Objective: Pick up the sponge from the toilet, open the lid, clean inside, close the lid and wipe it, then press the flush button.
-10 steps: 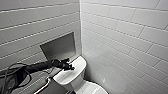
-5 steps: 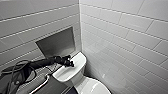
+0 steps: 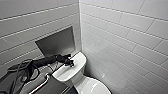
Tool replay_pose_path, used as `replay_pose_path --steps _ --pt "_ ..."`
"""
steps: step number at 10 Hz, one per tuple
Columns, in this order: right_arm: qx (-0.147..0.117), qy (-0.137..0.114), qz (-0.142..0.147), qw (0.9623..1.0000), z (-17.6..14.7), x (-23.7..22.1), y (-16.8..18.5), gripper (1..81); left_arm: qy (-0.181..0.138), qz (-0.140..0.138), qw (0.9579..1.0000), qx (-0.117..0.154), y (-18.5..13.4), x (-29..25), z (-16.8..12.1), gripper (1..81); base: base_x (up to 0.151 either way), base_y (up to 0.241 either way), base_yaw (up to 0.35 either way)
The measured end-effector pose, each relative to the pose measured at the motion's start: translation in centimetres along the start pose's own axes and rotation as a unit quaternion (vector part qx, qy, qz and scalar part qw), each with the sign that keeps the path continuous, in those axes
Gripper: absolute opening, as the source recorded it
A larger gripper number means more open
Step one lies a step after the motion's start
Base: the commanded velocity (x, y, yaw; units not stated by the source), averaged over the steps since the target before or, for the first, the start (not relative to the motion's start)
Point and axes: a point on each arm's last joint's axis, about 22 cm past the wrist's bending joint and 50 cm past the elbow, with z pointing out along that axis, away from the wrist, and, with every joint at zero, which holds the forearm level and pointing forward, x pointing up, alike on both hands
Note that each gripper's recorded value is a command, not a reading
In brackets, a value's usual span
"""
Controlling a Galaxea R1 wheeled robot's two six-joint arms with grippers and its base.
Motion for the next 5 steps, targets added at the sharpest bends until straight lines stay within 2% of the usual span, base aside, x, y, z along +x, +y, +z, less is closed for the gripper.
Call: replay_pose_path --steps 5 --pt "-0.002 0.001 0.0 1.0 0.0 0.0 0.2 1.0 -0.002 0.004 0.9996 0.028 -0.6 1.3 0.4 1.0 0.0 0.0 0.0"
